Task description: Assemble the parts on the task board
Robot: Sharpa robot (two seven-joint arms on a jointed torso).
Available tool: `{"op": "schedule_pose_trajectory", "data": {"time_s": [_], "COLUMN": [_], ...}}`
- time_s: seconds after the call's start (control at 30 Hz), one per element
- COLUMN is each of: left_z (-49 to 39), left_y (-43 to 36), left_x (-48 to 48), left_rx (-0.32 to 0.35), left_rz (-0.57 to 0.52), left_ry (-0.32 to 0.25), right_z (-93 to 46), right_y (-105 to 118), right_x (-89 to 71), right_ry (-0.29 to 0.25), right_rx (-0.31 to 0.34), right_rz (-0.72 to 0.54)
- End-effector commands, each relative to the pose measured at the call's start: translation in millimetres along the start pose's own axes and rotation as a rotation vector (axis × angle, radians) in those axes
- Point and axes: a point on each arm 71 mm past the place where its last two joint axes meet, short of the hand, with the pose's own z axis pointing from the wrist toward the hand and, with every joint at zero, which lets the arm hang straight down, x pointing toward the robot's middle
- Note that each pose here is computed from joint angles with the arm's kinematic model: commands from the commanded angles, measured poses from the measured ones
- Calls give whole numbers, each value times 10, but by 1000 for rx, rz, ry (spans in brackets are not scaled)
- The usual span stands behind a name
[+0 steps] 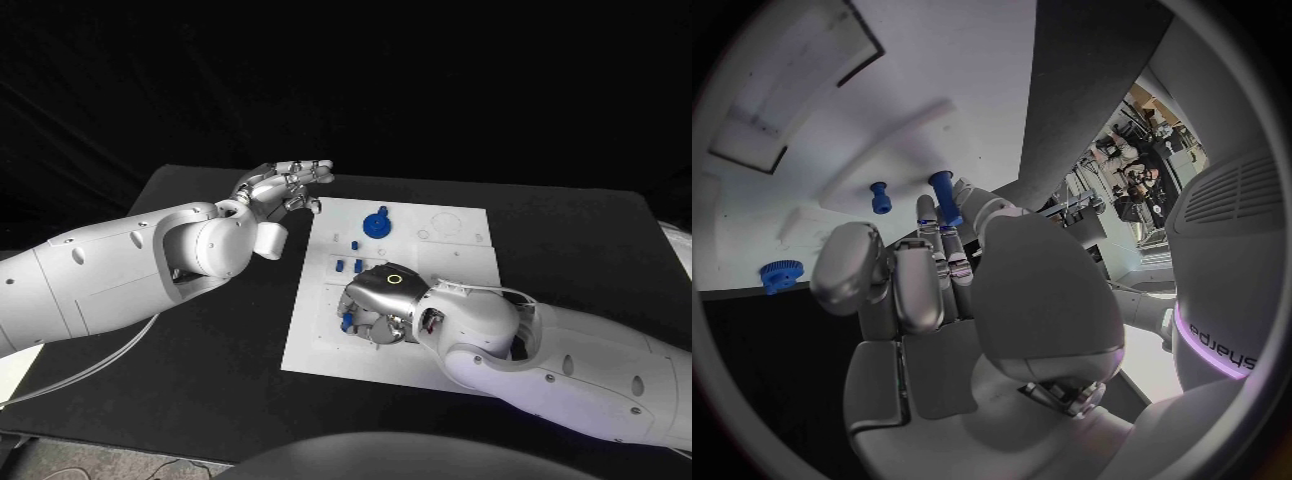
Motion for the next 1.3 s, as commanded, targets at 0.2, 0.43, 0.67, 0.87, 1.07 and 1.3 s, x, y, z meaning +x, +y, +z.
{"op": "schedule_pose_trajectory", "data": {"time_s": [0.2, 0.43, 0.67, 0.87, 1.07, 1.3], "left_z": [-1, -4, -20, -38, -43, -42], "left_y": [-1, 0, -2, -8, -1, 16], "left_x": [29, 27, 4, -26, -16, -16], "left_rx": [-2, -4, -5, -4, -8, -12], "left_rz": [-2, 1, 1, 3, 1, 1], "left_ry": [28, 31, 33, 28, 34, 37], "right_z": [-11, -120, -546, -990, -1370, -1612], "right_y": [4, -1, -255, -619, -928, -1095], "right_x": [-40, -115, -314, -420, -277, -213], "right_ry": [-68, -150, -231, -188, -41, -34], "right_rx": [-8, -30, 35, 227, 448, 615], "right_rz": [-1, 26, 167, 338, 421, 352]}}
